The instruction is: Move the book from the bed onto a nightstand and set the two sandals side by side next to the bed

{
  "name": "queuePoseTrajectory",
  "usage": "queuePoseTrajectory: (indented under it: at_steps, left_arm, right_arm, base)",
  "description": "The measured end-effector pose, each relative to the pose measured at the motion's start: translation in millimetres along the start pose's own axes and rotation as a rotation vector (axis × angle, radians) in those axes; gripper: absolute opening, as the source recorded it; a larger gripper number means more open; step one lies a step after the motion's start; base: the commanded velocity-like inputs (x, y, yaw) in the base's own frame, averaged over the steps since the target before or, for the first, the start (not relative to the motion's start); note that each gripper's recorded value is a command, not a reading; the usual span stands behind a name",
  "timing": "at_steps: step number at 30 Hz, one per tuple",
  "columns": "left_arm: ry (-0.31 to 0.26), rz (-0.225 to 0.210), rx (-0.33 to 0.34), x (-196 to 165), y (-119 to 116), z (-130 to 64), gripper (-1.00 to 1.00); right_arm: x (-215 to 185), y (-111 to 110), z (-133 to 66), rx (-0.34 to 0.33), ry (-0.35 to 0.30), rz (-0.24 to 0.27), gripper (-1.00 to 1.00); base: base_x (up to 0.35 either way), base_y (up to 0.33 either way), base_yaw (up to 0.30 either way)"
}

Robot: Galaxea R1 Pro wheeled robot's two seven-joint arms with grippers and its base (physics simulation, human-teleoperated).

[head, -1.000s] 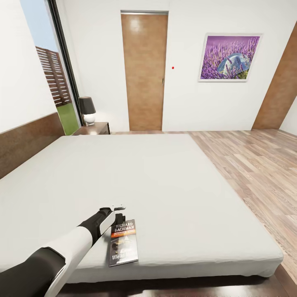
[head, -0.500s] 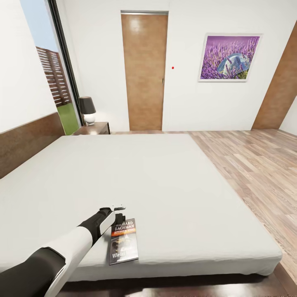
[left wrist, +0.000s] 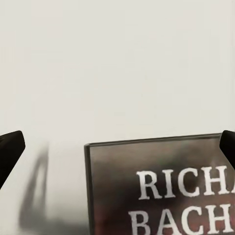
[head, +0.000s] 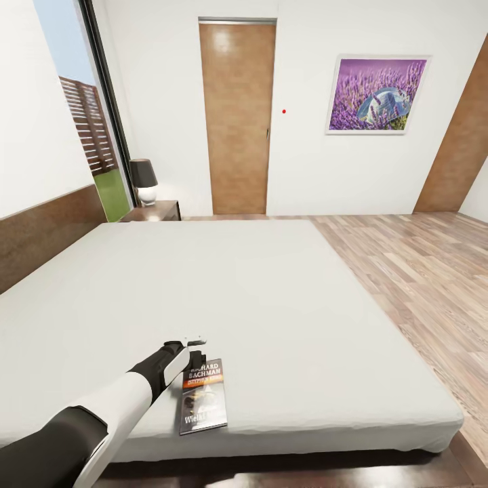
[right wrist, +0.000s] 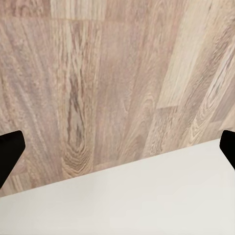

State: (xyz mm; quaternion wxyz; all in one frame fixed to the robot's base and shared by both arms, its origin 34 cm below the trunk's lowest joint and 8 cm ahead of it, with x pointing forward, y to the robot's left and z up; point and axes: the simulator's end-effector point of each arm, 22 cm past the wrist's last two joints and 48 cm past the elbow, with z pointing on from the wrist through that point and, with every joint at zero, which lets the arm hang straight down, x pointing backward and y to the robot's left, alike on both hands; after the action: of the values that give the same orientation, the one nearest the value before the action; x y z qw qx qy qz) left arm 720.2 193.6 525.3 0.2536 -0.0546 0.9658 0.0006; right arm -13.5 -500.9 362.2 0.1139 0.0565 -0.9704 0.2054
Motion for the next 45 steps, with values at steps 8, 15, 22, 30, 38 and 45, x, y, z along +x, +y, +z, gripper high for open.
queuePoseTrajectory:
  at_steps: [8, 15, 22, 30, 38, 45]
  left_arm:
    - [0.000, 0.000, 0.000, 0.2, -0.1, 0.0, 1.00]
    - [0.000, 0.000, 0.000, 0.2, -0.1, 0.0, 1.00]
    - [-0.003, 0.001, 0.001, -1.1, -0.6, -0.4, 1.00]
    - [-0.005, 0.002, 0.002, -2.1, -0.8, -0.6, 1.00]
    - [-0.005, 0.004, 0.012, -2.1, -2.6, -0.5, 1.00]
    - [-0.006, 0.004, 0.017, -2.3, -3.2, -0.5, 1.00]
  right_arm:
    - [0.0, 0.0, 0.0, 0.000, 0.000, 0.000, 1.00]
    - [-0.3, -0.1, 0.0, 0.000, -0.001, 0.000, 1.00]
    - [-0.6, -0.1, 0.0, 0.000, -0.001, 0.000, 1.00]
    - [-0.7, -0.1, 0.0, 0.000, -0.001, 0.000, 1.00]
    - [-0.7, -0.1, 0.0, 0.000, -0.001, 0.000, 1.00]
    - [-1.0, -0.2, 0.1, 0.000, -0.002, 0.000, 1.00]
  base:
    - [0.000, 0.000, 0.000]
    - [0.000, 0.000, 0.000]
    - [0.000, 0.000, 0.000]
    - [0.000, 0.000, 0.000]
    - [0.000, 0.000, 0.000]
    - [0.000, 0.000, 0.000]
